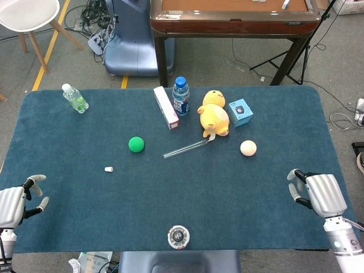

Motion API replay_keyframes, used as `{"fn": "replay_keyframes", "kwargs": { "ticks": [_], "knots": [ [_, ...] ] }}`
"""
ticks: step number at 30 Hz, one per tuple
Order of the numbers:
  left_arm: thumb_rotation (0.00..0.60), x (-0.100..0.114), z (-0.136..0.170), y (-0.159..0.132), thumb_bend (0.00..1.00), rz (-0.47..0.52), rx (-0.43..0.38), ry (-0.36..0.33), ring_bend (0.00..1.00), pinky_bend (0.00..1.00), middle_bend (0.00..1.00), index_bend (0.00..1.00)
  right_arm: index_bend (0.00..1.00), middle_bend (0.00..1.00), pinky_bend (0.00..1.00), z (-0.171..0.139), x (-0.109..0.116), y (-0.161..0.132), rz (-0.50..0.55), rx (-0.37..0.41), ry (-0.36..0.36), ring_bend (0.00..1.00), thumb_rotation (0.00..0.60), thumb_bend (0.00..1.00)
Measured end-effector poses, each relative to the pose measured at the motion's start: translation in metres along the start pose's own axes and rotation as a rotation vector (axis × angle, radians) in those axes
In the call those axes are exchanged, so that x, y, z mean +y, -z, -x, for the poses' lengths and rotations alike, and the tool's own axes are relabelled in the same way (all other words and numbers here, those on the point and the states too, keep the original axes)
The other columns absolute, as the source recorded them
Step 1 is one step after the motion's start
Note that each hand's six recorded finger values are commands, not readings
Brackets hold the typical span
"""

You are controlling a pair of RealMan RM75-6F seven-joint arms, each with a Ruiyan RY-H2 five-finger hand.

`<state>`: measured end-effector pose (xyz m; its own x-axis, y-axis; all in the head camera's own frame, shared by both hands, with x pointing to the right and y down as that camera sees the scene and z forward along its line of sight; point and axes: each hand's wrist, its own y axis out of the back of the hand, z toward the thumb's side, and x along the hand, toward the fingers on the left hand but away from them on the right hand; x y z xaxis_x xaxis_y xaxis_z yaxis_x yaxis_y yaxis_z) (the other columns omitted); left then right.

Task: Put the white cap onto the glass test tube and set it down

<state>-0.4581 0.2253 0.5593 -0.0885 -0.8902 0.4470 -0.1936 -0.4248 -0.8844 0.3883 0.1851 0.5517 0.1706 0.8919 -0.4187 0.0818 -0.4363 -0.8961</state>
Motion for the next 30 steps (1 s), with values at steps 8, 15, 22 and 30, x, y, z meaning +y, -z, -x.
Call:
{"fn": "replay_keyframes", "kwargs": {
  "ticks": [8,15,22,30],
  "knots": [
    [0.6,0.001,0.001,0.0,0.27,0.002,-0.004,0.001,0.59,0.59,0.56,0.31,0.49,0.7,0.75,0.002,-0.001,-0.002,0.004,0.006,-0.001,0.68,0.6,0.44],
    [0.6,0.001,-0.002,-0.001,0.27,0.0,-0.018,0.001,0.6,0.59,0.56,0.31,0.49,0.7,0.75,0.004,0.001,-0.004,0.003,0.013,0.006,0.68,0.6,0.44],
    [0.6,0.006,-0.023,-0.005,0.27,0.011,-0.068,-0.023,0.65,0.62,0.61,0.31,0.49,0.7,0.75,0.014,0.009,-0.013,-0.007,0.04,0.03,0.68,0.6,0.44],
    [0.6,0.004,-0.066,-0.02,0.31,0.035,-0.193,0.037,0.87,0.83,0.86,0.32,0.49,0.7,0.75,0.027,0.026,-0.023,-0.043,0.06,0.067,0.68,0.6,0.44]
  ]
}}
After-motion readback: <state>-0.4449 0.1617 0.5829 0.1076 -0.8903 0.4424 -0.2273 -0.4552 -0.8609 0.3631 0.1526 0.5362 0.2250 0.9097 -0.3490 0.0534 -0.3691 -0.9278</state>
